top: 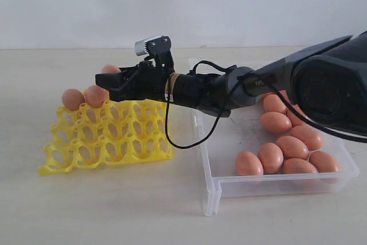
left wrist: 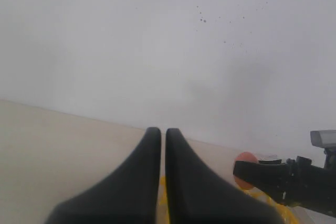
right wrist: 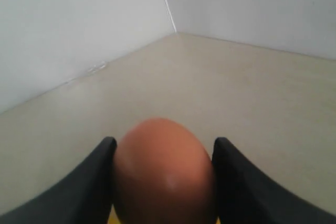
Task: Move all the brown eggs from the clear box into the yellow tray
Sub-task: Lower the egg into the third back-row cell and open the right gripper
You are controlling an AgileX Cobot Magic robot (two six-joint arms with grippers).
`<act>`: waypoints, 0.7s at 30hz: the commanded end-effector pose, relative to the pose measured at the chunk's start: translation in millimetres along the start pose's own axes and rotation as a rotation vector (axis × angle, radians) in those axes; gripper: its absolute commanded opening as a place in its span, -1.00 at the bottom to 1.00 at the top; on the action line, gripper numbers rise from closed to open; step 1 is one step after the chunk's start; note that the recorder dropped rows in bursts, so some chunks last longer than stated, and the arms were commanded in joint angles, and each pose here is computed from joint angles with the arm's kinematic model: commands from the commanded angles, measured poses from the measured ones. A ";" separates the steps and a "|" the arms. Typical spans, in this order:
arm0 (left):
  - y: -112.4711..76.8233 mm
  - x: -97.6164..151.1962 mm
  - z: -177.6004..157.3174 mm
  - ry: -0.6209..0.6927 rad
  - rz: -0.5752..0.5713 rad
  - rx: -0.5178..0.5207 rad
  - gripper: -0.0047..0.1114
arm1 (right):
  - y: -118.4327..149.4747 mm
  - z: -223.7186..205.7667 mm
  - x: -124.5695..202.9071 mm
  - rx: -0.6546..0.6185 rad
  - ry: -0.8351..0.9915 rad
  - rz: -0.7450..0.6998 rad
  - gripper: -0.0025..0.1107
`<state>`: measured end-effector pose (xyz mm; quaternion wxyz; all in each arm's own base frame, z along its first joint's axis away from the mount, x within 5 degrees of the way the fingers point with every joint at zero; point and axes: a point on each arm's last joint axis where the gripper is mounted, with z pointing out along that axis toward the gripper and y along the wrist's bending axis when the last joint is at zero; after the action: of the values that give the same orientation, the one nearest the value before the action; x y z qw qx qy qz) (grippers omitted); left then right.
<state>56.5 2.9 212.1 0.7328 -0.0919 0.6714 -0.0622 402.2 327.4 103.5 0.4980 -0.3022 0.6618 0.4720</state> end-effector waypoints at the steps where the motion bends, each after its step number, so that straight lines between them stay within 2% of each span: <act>1: -0.5 -1.0 -0.3 -0.004 0.005 0.005 -0.85 | 4.4 15.2 -4.0 0.049 0.026 -0.028 -0.96; 4: -0.5 -1.0 -0.3 -0.004 0.005 0.005 -0.85 | 7.0 20.3 -5.8 0.051 0.016 -0.025 -0.96; 10: -0.5 -1.0 -0.3 -0.004 0.005 0.005 -0.85 | 0.7 20.7 -2.1 0.139 0.055 0.015 -0.96; 21: -0.5 -1.0 -0.3 -0.004 0.005 0.005 -0.85 | -2.6 20.6 4.9 0.174 0.087 0.068 -0.96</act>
<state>56.5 2.9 212.1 0.7328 -0.0919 0.6714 -0.0622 410.9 344.2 100.1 0.4847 -0.2633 0.7231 0.4158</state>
